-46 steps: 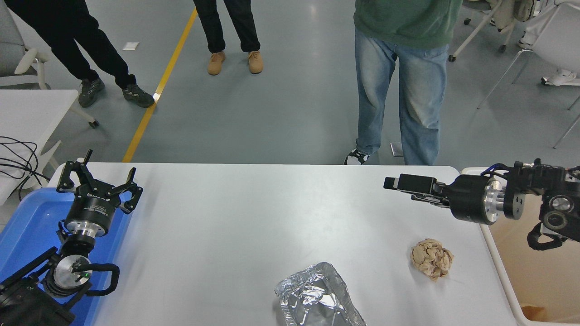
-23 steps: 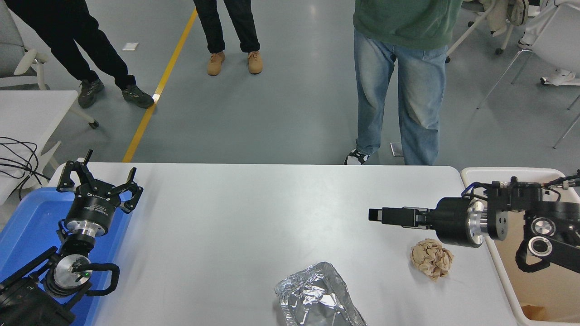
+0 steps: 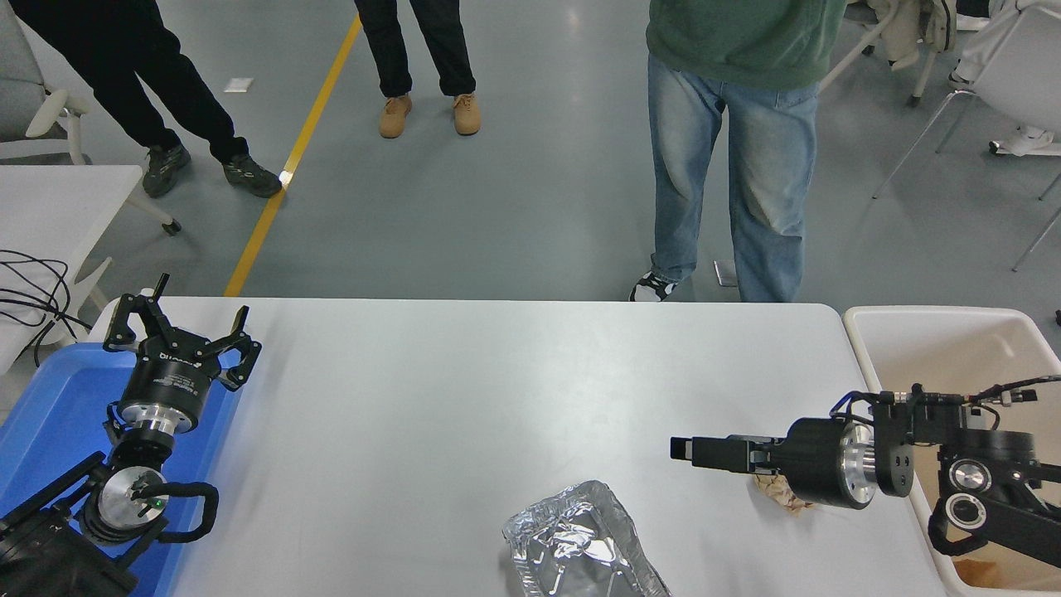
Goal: Clean the table surface
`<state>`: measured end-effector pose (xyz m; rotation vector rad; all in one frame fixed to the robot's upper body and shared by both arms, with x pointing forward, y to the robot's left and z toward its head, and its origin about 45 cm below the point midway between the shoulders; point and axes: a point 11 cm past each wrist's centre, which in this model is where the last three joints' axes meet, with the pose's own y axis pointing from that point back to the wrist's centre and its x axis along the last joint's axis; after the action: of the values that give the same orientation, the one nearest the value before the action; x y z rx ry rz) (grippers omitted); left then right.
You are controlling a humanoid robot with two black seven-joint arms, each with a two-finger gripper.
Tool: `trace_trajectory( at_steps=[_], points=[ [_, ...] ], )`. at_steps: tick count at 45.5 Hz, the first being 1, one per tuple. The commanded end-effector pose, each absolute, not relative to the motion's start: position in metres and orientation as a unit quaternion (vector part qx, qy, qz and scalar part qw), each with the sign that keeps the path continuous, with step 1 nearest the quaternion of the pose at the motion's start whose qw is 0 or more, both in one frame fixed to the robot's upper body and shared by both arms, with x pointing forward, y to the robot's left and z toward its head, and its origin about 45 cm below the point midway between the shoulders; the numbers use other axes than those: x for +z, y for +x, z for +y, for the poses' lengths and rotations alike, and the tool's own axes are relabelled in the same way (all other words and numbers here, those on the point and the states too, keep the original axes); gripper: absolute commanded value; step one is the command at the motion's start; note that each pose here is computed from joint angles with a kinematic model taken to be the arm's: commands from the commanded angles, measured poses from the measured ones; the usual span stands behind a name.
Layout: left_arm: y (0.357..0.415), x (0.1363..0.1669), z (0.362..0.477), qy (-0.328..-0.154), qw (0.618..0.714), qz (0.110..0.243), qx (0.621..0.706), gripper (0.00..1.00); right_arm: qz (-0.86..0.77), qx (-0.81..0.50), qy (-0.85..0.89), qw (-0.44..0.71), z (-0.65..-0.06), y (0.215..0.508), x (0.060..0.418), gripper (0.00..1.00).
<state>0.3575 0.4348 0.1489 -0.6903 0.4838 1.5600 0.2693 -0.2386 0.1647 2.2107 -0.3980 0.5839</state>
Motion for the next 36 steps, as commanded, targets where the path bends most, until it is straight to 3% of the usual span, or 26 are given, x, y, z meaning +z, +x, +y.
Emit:
trace_trajectory(
  at_steps=[1, 16, 36],
  points=[
    [0.3575, 0.1489, 0.435, -0.302, 0.632, 0.211, 0.6817, 0.99, -0.12, 0.219, 0.892, 0.377, -0.209, 0.236, 0.134, 1.0],
    [0.3575, 0.1489, 0.435, -0.302, 0.632, 0.211, 0.6817, 0.99, -0.084, 0.299, 0.847, 0.432, -0.229, 0.236, 0.101, 1.0],
    [0.3575, 0.1489, 0.435, -0.302, 0.632, 0.211, 0.6817, 0.99, -0.088, 0.271, 0.868, 0.407, -0.202, 0.214, 0.074, 1.0]
  ],
)
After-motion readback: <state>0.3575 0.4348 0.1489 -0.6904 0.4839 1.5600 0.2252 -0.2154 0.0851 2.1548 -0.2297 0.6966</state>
